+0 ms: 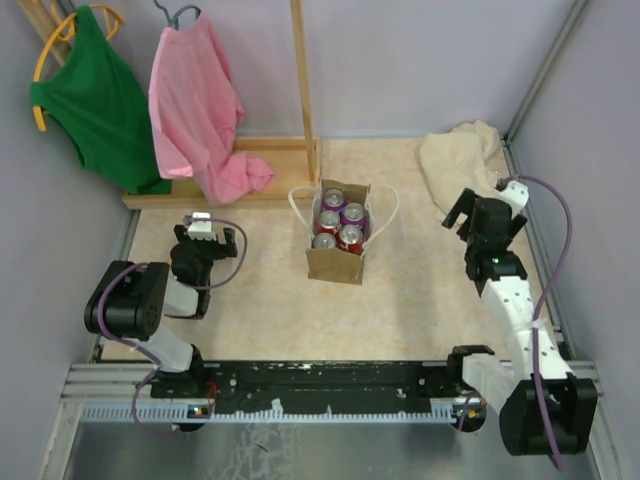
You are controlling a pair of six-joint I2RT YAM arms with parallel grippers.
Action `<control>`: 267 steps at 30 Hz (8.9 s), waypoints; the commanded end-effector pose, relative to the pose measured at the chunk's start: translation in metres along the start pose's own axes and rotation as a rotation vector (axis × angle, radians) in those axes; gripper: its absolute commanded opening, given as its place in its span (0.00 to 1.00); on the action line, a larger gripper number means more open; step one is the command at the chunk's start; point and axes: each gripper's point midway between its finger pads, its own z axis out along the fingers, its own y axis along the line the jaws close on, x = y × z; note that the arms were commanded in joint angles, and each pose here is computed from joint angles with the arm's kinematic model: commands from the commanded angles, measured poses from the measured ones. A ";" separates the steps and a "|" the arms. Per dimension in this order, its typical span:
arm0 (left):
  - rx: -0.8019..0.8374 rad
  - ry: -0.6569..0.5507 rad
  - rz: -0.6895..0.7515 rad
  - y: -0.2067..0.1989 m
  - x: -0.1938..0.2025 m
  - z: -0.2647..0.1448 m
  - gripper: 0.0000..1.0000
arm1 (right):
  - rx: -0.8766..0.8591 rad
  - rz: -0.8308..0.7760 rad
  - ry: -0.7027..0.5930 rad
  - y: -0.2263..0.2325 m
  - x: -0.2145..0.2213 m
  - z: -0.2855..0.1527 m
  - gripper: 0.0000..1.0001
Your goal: Take the beverage out of the canvas bag
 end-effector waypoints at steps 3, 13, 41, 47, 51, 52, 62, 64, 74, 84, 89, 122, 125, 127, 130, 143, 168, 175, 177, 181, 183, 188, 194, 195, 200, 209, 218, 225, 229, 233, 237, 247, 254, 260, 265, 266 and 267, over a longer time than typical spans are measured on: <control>0.008 -0.032 0.006 0.000 -0.011 0.003 1.00 | 0.001 0.060 -0.116 0.002 -0.032 -0.010 0.99; 0.007 -0.033 0.005 0.000 -0.011 0.003 1.00 | -0.019 0.258 -0.167 0.005 -0.034 -0.015 0.99; 0.130 -0.062 -0.104 -0.045 -0.117 0.006 1.00 | -0.609 -0.098 -0.210 0.158 -0.118 -0.124 0.65; 0.198 0.007 -0.111 -0.074 -0.127 0.002 1.00 | -0.722 -0.344 -0.058 0.246 -0.072 -0.150 0.72; 0.236 -0.019 -0.130 -0.093 -0.137 -0.012 1.00 | -0.714 -0.490 0.075 0.278 -0.027 -0.144 0.75; 0.243 -0.027 -0.148 -0.095 -0.139 -0.016 1.00 | -0.707 -0.506 0.106 0.280 -0.019 -0.140 0.75; 0.204 -0.042 -0.205 -0.090 -0.135 -0.034 1.00 | -0.642 -0.628 0.317 0.265 0.051 -0.117 0.75; 0.201 -0.028 -0.206 -0.090 -0.130 -0.033 1.00 | -0.629 -0.646 0.349 0.258 0.065 -0.114 0.75; 0.224 0.007 -0.207 -0.097 -0.121 -0.029 1.00 | -0.619 -0.745 0.500 0.235 0.122 -0.105 0.78; 0.221 0.023 -0.202 -0.097 -0.115 -0.027 1.00 | -0.594 -0.817 0.597 0.215 0.149 -0.103 0.99; 0.224 0.016 -0.210 -0.098 -0.114 -0.027 1.00 | -0.564 -0.843 0.604 0.206 0.156 -0.098 0.99; 0.300 0.047 -0.257 -0.115 -0.104 -0.026 1.00 | -0.487 -0.821 0.558 0.226 0.188 -0.055 0.65; 0.297 0.050 -0.257 -0.114 -0.103 -0.026 1.00 | -0.469 -0.830 0.553 0.225 0.185 -0.053 0.53; 0.296 0.050 -0.257 -0.114 -0.102 -0.026 1.00 | -0.447 -0.841 0.556 0.221 0.184 -0.052 0.46; 0.299 0.050 -0.258 -0.115 -0.103 -0.026 1.00 | -0.435 -0.848 0.561 0.217 0.185 -0.052 0.38; 0.308 0.052 -0.260 -0.117 -0.102 -0.026 1.00 | -0.414 -0.813 0.518 0.211 0.168 -0.057 0.00; 0.316 0.059 -0.265 -0.119 -0.101 -0.025 1.00 | -0.427 -0.627 0.221 0.235 0.000 -0.115 0.00; 0.320 0.055 -0.259 -0.119 -0.104 -0.025 1.00 | -0.390 -0.573 0.084 0.232 -0.061 -0.130 0.00; 0.314 0.051 -0.256 -0.118 -0.105 -0.026 1.00 | -0.355 -0.560 0.035 0.227 -0.080 -0.132 0.00; 0.308 0.045 -0.254 -0.116 -0.106 -0.028 1.00 | -0.295 -0.521 -0.047 0.214 -0.118 -0.139 0.00; 0.308 0.045 -0.254 -0.116 -0.107 -0.028 1.00 | -0.264 -0.481 -0.056 0.202 -0.132 -0.137 0.00; 0.316 0.050 -0.259 -0.117 -0.106 -0.028 1.00 | -0.189 -0.368 -0.064 0.164 -0.158 -0.129 0.00; 0.328 0.056 -0.262 -0.120 -0.104 -0.028 1.00 | -0.054 -0.278 -0.046 0.108 -0.168 -0.104 0.00; 0.330 0.058 -0.264 -0.120 -0.104 -0.028 1.00 | -0.045 -0.267 -0.031 0.101 -0.164 -0.097 0.00; 0.329 0.059 -0.264 -0.120 -0.103 -0.028 1.00 | -0.054 -0.218 0.078 0.083 -0.117 -0.056 0.00; 0.330 0.053 -0.267 -0.121 -0.107 -0.027 1.00 | -0.028 -0.221 0.255 0.072 -0.025 0.006 0.00; 0.330 0.069 -0.266 -0.121 -0.100 -0.027 1.00 | 0.019 -0.213 0.323 0.059 0.008 0.040 0.00; 0.331 0.071 -0.264 -0.122 -0.099 -0.027 1.00 | 0.068 -0.230 0.327 0.047 0.025 0.058 0.00; 0.332 0.072 -0.264 -0.122 -0.099 -0.027 1.00 | 0.103 -0.245 0.326 0.039 0.033 0.063 0.00; 0.334 0.069 -0.263 -0.122 -0.100 -0.027 1.00 | 0.125 -0.247 0.317 0.034 0.036 0.068 0.00; 0.339 0.069 -0.264 -0.123 -0.101 -0.027 1.00 | 0.142 -0.239 0.311 0.030 0.039 0.074 0.00; 0.344 0.064 -0.266 -0.123 -0.103 -0.028 1.00 | 0.151 -0.213 0.331 0.026 0.047 0.088 0.15; 0.347 0.061 -0.265 -0.124 -0.104 -0.028 1.00 | 0.188 -0.232 0.369 0.018 0.058 0.091 0.64; 0.354 0.059 -0.265 -0.125 -0.106 -0.027 1.00 | 0.194 -0.228 0.348 0.017 0.049 0.086 0.91; 0.361 0.061 -0.268 -0.127 -0.106 -0.026 1.00 | 0.193 -0.215 0.315 0.019 0.033 0.079 0.92; 0.361 0.063 -0.267 -0.127 -0.105 -0.026 1.00 | 0.190 -0.206 0.302 0.020 0.026 0.076 0.92; 0.362 0.063 -0.266 -0.127 -0.105 -0.026 1.00 | 0.183 -0.198 0.283 0.022 0.018 0.072 0.92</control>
